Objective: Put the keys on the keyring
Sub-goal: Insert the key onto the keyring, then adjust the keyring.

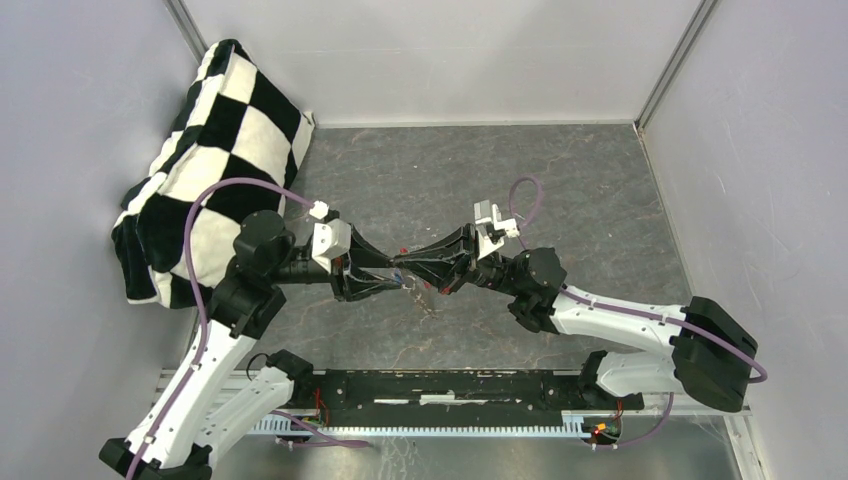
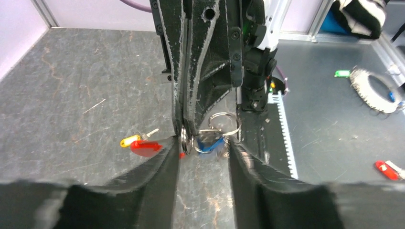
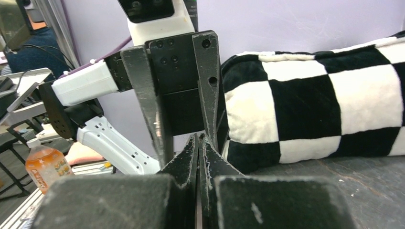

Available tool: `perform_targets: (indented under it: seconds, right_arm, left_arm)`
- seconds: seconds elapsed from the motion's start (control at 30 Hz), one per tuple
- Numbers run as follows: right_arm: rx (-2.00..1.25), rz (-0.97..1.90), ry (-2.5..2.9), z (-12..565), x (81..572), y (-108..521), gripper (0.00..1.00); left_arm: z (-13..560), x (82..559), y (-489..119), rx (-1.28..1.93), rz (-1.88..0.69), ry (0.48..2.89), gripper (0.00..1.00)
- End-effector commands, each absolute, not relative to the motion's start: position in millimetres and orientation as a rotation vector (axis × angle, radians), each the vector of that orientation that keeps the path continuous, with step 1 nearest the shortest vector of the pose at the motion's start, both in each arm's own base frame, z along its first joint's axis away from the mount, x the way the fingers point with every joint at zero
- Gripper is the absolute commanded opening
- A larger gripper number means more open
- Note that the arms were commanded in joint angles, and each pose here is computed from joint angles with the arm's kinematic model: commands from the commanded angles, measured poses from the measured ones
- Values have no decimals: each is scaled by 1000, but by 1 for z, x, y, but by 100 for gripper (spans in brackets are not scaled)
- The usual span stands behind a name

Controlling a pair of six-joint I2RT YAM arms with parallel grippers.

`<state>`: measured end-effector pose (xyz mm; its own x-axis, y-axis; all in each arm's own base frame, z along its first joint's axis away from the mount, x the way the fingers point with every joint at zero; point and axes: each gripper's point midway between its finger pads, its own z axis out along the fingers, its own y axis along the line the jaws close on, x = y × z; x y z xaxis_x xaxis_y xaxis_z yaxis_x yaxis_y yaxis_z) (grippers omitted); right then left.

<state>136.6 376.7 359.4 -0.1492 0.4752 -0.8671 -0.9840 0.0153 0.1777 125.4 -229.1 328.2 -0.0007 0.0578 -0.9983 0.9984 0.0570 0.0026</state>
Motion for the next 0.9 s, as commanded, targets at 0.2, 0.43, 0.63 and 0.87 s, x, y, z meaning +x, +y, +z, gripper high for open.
perform_targets:
  seconds: [0.2,0.43,0.63,0.87]
  right_arm:
    - [-688,1314,933,389,149,361,0]
    - [-686,1328,915,398,148,363,0]
    - [-678,1336,907,403,149,364,0]
    - [-662,1324,922,402,154,366,0]
  left_arm:
    - [290,113,-210,1270,-1019,1364,88]
    - [262,119,-210,1226,-1027,1435,100]
    - [261,133,-228,1109,-1185,1480,100]
    - [271,117,-234,1137,-1328,1427,100]
